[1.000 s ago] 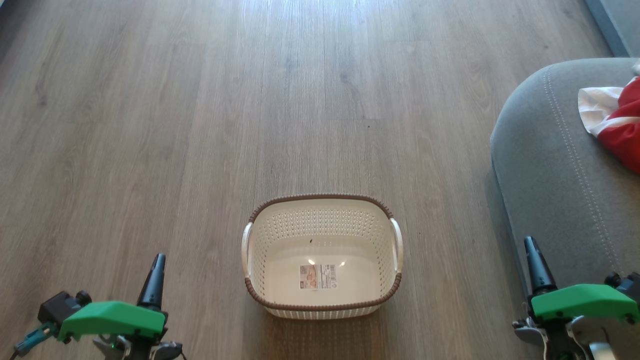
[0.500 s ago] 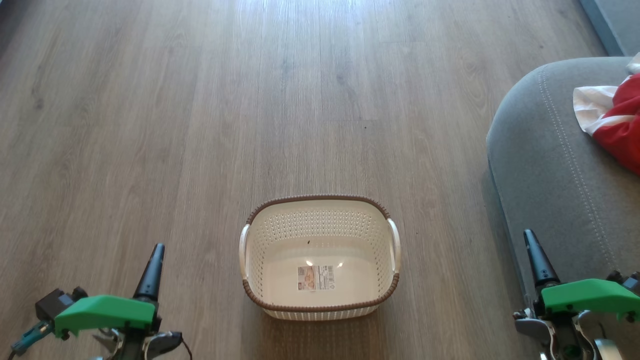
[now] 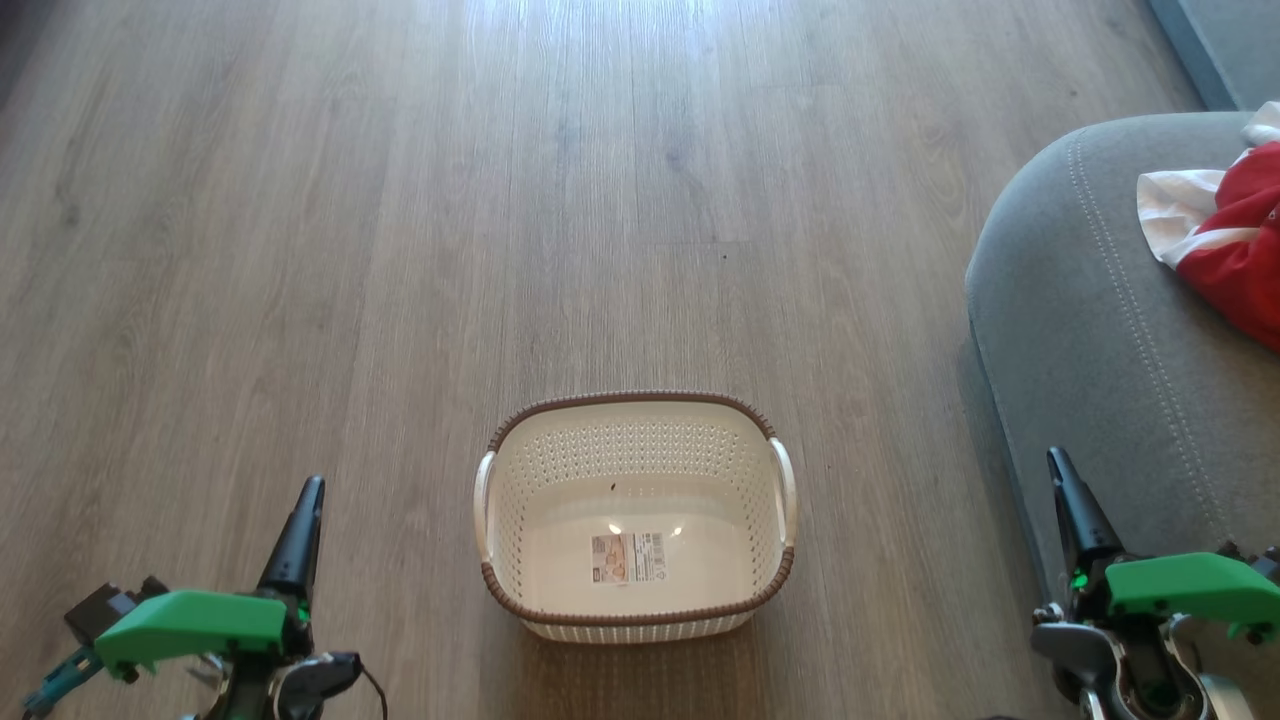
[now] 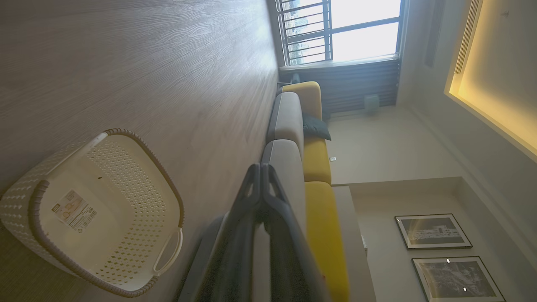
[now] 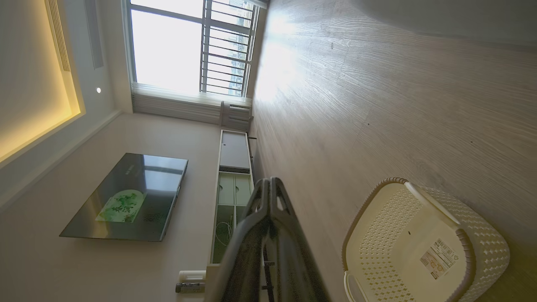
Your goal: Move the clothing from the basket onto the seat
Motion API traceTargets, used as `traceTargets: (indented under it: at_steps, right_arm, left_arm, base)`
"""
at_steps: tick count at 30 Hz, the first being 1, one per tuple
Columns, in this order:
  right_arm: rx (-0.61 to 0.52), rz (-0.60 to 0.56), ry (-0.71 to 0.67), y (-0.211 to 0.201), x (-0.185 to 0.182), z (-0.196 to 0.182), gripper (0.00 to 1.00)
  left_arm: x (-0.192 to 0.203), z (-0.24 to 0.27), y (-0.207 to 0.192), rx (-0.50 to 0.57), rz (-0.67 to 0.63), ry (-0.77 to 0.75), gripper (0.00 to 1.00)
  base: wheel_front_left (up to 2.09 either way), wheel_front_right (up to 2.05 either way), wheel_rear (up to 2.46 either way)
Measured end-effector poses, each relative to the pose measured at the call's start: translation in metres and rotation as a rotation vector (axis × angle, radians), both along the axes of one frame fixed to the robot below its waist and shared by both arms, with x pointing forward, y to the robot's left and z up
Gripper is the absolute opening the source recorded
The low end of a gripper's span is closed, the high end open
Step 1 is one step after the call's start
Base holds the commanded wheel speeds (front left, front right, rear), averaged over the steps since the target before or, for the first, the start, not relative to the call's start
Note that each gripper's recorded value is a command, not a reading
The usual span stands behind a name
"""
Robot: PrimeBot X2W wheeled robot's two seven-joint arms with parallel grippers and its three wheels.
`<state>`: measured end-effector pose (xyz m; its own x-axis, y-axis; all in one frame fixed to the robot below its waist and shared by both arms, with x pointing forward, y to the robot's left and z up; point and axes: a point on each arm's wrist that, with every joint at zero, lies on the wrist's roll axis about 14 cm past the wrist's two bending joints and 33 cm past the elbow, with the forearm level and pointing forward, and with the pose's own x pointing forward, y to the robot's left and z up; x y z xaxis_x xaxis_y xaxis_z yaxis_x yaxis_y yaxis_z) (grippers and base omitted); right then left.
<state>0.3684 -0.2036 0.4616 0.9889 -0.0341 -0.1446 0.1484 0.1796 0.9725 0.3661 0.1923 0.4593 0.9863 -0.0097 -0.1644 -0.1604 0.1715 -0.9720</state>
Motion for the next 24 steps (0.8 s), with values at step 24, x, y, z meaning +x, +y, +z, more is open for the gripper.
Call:
traceTargets:
  at_steps: [24]
  right_arm:
    - [0.194, -0.017, -0.053, -0.001, 0.003, 0.013, 0.0]
  left_arm:
    - [0.009, 0.017, -0.003, -0.172, 0.008, -0.065, 0.0]
  base:
    - [0.0, 0.0, 0.0]
